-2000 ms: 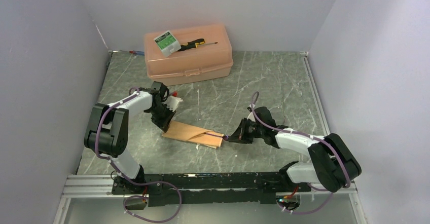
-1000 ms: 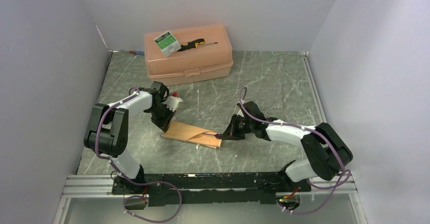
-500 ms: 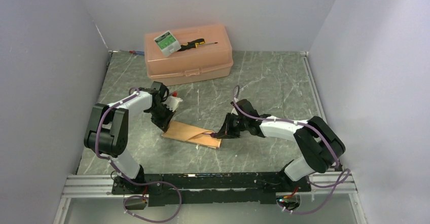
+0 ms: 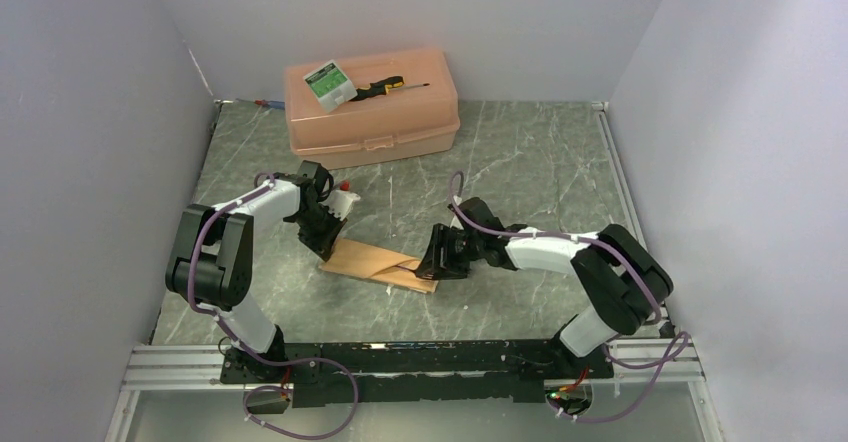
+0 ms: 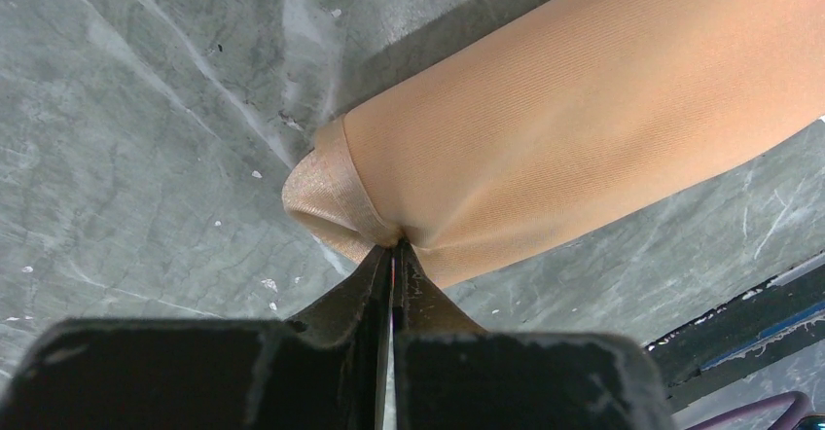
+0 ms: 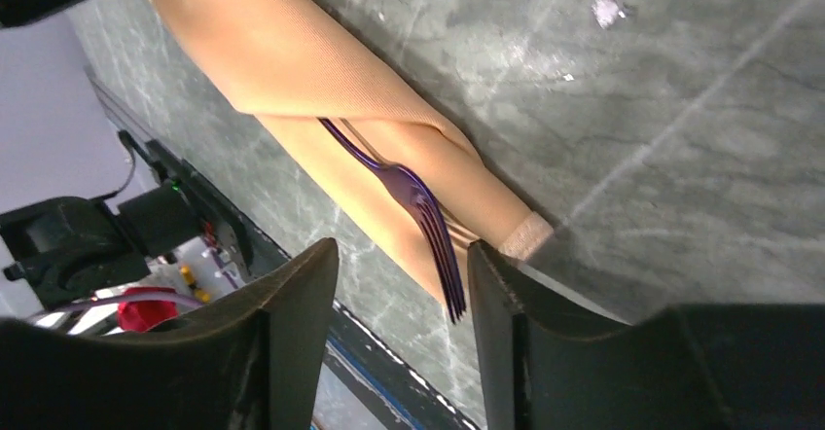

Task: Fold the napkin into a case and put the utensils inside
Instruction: Insert the fork into the folded napkin.

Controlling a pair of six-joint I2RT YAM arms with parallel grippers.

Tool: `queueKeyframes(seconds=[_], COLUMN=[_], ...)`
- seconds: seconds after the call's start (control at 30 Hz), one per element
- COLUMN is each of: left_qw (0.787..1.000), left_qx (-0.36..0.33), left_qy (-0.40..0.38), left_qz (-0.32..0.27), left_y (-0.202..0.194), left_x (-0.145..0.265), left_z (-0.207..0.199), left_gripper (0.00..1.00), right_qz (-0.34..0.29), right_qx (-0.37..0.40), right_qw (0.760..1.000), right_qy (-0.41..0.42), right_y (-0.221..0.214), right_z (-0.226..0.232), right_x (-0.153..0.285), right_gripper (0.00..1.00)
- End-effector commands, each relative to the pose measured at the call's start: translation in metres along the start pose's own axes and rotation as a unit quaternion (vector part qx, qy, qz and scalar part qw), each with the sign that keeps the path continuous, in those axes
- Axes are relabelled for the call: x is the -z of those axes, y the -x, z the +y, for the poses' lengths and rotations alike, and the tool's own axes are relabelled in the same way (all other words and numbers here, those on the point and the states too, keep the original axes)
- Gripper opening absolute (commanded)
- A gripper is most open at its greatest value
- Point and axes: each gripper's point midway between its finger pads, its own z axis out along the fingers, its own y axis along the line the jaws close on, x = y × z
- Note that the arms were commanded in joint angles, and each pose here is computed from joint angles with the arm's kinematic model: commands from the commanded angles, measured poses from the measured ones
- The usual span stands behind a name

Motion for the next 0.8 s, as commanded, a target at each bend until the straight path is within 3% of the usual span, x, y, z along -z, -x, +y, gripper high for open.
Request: queueKeyframes(seconds=[0.0,0.17,0.33,0.4,0.43,0.47,0.53,0.77], left_qw=[1.000,1.000,1.000,1.000,1.000,1.000,1.000,1.000], left_qx=[0.004,0.006,0.008,0.010,0.011,0.012,0.012,0.011], left_qy=[-0.008,-0.007,-0.006,-0.009,-0.009,-0.010,-0.010,-0.010], left_qz=[-0.005,-0.001,-0.004,-0.004,-0.004,-0.003,-0.003,-0.002], left_y=[0.003,-0.001,0.000,0.000,0.000,0.000,0.000,0.001], left_x=[0.003,0.002,0.004,0.004,0.004,0.003,0.003,0.004], left_z=[-0.004,-0.003,-0.002,-0.003,-0.003,-0.003,-0.003,-0.003], left_gripper=[0.07,0.07,0.06,0.07,0.06,0.07,0.06,0.06], right_qz=[-0.017,-0.043,-0.075,-0.084,-0.087,-0.088,-0.085,-0.052], right_qx=[0.019,0.046,0.061,0.057,0.057,0.056,0.058,0.083], right_qw=[0.997,0.993,0.987,0.987,0.987,0.987,0.988,0.990], right_qy=[-0.073,-0.097,-0.132,-0.122,-0.120,-0.120,-0.111,-0.103], right_y=[0.000,0.014,0.032,0.034,0.034,0.034,0.029,0.017], right_z=[-0.025,-0.017,-0.019,-0.015,-0.013,-0.012,-0.006,0.009], right_x=[0.017,0.041,0.073,0.078,0.079,0.078,0.072,0.047], right_gripper=[0.60,0.69,0.70,0.63,0.53,0.37,0.21,0.27])
